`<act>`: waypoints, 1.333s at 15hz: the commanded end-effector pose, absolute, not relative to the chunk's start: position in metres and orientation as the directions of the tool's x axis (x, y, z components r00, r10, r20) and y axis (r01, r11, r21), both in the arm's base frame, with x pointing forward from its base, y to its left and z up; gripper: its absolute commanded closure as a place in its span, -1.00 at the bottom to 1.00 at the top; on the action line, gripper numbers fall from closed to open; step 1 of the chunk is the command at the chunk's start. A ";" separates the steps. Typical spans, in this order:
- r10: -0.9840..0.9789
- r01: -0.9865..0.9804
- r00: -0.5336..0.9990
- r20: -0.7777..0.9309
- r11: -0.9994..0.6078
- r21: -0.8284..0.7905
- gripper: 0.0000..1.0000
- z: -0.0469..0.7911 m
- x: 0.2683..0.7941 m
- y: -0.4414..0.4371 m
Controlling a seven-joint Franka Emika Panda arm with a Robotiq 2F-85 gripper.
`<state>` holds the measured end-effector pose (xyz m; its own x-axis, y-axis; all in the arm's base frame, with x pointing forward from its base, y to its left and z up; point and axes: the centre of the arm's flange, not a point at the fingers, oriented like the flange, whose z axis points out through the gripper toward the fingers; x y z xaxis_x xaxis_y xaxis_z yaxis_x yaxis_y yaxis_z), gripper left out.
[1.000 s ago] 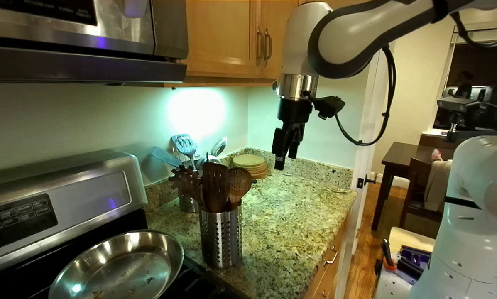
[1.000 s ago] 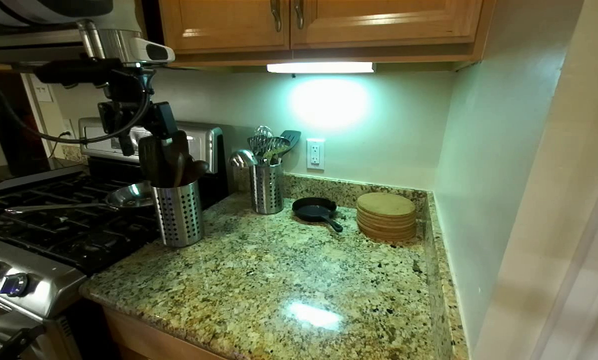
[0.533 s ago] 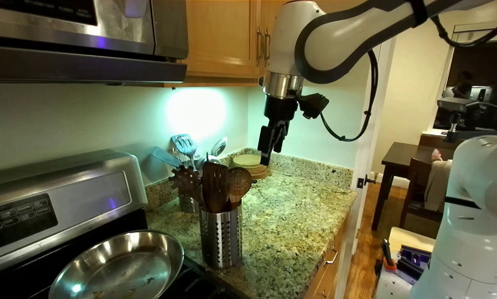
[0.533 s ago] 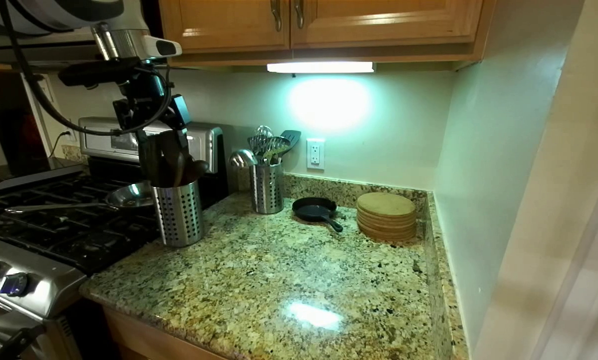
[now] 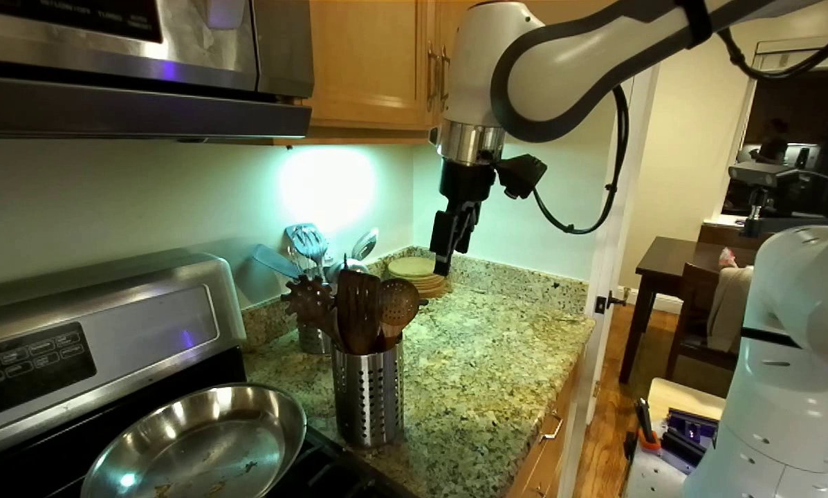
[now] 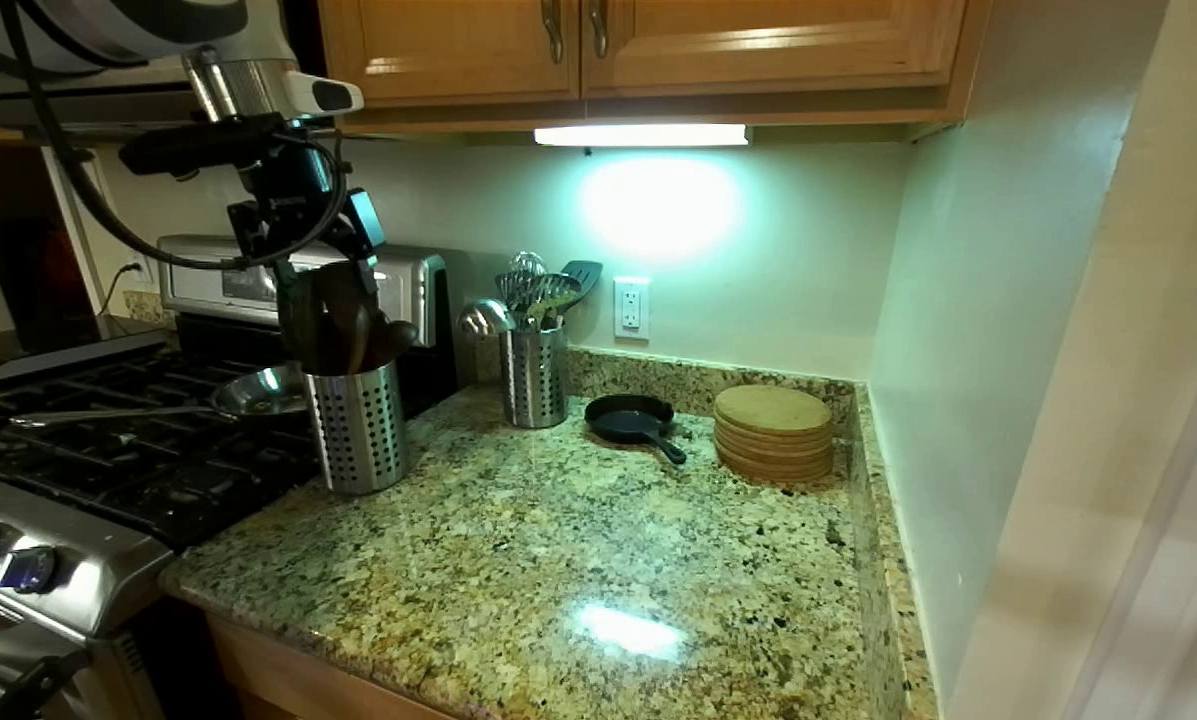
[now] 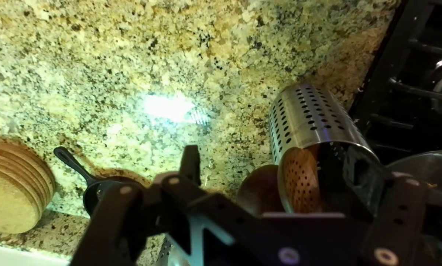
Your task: Put the wooden spoon with holes on the counter
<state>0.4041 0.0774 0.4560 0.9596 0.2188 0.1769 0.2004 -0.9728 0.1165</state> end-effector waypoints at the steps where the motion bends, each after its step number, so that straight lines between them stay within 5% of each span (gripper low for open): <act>1: 0.305 0.267 0.930 0.205 -0.944 0.194 -1.00 0.453 0.425 0.074; 18: 0.553 0.526 0.818 0.155 -0.830 0.187 -1.00 0.410 0.487 0.109; 20: 0.573 0.546 0.805 0.153 -0.817 0.184 -0.80 0.408 0.489 0.113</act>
